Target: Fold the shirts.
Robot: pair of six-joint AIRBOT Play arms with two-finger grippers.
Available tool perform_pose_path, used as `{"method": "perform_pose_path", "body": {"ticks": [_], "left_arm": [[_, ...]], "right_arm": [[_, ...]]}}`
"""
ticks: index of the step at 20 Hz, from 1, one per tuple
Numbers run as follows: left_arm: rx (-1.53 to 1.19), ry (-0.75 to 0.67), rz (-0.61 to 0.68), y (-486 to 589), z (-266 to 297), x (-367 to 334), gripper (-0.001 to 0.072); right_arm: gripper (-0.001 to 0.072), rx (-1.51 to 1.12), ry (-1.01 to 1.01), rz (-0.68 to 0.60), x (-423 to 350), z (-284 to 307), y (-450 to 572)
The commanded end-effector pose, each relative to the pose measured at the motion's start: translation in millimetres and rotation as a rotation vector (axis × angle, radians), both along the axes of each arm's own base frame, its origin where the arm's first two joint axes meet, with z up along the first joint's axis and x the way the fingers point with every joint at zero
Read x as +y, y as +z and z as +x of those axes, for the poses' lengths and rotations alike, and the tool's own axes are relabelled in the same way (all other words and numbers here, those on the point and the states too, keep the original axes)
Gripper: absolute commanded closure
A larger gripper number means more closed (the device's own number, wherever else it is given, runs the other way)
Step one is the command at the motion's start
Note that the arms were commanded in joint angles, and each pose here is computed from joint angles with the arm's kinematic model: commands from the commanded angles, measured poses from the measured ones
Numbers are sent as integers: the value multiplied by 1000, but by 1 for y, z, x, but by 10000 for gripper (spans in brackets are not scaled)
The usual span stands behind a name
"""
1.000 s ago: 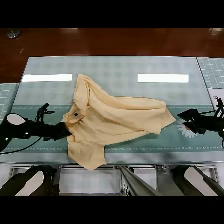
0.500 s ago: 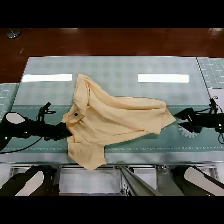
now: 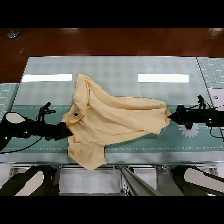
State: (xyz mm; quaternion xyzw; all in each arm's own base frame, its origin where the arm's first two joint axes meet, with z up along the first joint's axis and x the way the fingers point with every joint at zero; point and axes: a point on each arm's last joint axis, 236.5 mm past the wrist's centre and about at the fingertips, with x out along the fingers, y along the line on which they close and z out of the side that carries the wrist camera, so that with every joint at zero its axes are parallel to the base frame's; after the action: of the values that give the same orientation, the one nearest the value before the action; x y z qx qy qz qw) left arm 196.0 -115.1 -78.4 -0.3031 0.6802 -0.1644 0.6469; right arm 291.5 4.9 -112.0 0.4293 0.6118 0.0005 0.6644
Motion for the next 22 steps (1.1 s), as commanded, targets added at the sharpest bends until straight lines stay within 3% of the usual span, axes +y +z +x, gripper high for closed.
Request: {"method": "perform_pose_path", "body": {"ticks": [1, 3, 5, 8, 10, 13, 15, 19, 22], "left_arm": [[-3, 0, -1, 1, 1, 0, 687], [-43, -25, -6, 15, 12, 0, 687], [-217, -12, -44, 69, 61, -4, 687], [-809, 40, -222, 274, 158, -23, 687], [-1208, 71, -212, 424, 172, -17, 687], [-1630, 82, -22, 574, 131, -1, 688], [-1749, 121, 115, 623, 96, 12, 688], [-1904, 272, 436, 676, 12, 51, 688], [-1941, 417, 564, 686, -65, 73, 688]], "right_arm": [[691, -2, 117, 11, 16, -6, 4], [692, -71, 185, 18, 15, 11, 35], [692, -278, 182, -24, 5, 64, 110], [692, -739, 97, -146, -13, 138, 298], [692, -1018, 31, -314, -27, 142, 434], [692, -1267, -32, -579, -29, 82, 576], [692, -1368, -48, -705, -16, 26, 627], [691, -1447, -104, -865, 14, -88, 659], [691, -1441, -143, -1009, 25, -165, 654]]}}
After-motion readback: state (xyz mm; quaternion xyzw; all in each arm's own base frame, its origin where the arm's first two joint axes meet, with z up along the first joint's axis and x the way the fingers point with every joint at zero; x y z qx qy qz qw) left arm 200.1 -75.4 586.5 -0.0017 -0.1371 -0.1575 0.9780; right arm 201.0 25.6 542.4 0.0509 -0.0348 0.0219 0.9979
